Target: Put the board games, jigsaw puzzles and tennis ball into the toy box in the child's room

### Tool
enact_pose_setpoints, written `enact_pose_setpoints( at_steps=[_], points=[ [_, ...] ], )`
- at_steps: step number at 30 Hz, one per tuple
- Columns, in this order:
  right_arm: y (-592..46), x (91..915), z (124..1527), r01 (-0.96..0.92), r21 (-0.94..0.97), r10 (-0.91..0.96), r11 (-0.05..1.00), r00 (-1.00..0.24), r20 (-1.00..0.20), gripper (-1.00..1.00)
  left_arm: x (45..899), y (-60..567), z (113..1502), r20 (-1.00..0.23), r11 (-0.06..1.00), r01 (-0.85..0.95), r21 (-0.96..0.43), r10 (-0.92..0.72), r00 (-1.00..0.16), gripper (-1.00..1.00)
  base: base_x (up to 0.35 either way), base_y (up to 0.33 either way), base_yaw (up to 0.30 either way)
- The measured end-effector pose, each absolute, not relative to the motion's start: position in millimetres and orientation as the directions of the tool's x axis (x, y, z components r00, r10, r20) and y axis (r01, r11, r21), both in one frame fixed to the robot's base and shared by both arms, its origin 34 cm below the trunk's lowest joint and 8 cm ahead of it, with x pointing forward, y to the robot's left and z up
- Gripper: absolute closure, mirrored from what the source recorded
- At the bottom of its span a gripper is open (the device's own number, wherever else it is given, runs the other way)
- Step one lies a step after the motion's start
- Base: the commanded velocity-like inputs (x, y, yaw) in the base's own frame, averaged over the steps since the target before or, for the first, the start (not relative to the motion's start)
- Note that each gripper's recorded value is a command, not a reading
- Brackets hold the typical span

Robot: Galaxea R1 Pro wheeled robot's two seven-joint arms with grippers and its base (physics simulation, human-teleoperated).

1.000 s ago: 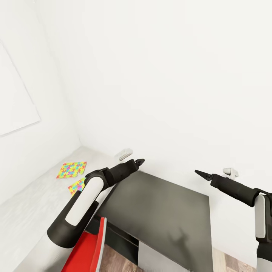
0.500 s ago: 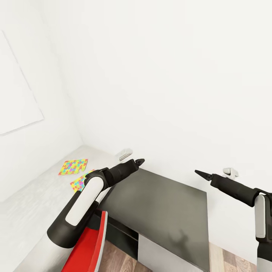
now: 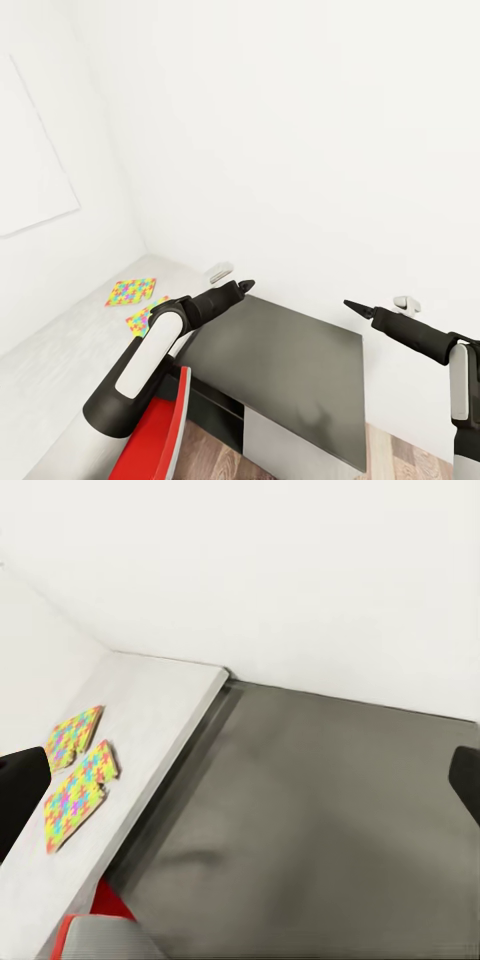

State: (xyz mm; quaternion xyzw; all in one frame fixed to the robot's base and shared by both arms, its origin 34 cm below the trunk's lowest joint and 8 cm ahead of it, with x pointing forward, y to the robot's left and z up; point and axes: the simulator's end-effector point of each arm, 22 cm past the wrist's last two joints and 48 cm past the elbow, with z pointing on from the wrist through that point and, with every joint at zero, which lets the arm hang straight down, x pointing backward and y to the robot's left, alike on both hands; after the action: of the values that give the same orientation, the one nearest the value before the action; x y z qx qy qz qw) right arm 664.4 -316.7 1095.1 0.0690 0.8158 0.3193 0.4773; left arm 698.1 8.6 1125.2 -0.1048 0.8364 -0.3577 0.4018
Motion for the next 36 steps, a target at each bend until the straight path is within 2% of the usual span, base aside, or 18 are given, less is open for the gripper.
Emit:
enact_pose_setpoints(
  at_steps=[36],
  points=[
    [-316,661,1083,-0.168,0.588,0.418,0.791,-0.553,-0.721,-1.00,700,41,1104,-0.548,0.699,0.034,-0.714,-0.528,-0.649,-1.00,-0.011,0.000,0.000]
  ],
)
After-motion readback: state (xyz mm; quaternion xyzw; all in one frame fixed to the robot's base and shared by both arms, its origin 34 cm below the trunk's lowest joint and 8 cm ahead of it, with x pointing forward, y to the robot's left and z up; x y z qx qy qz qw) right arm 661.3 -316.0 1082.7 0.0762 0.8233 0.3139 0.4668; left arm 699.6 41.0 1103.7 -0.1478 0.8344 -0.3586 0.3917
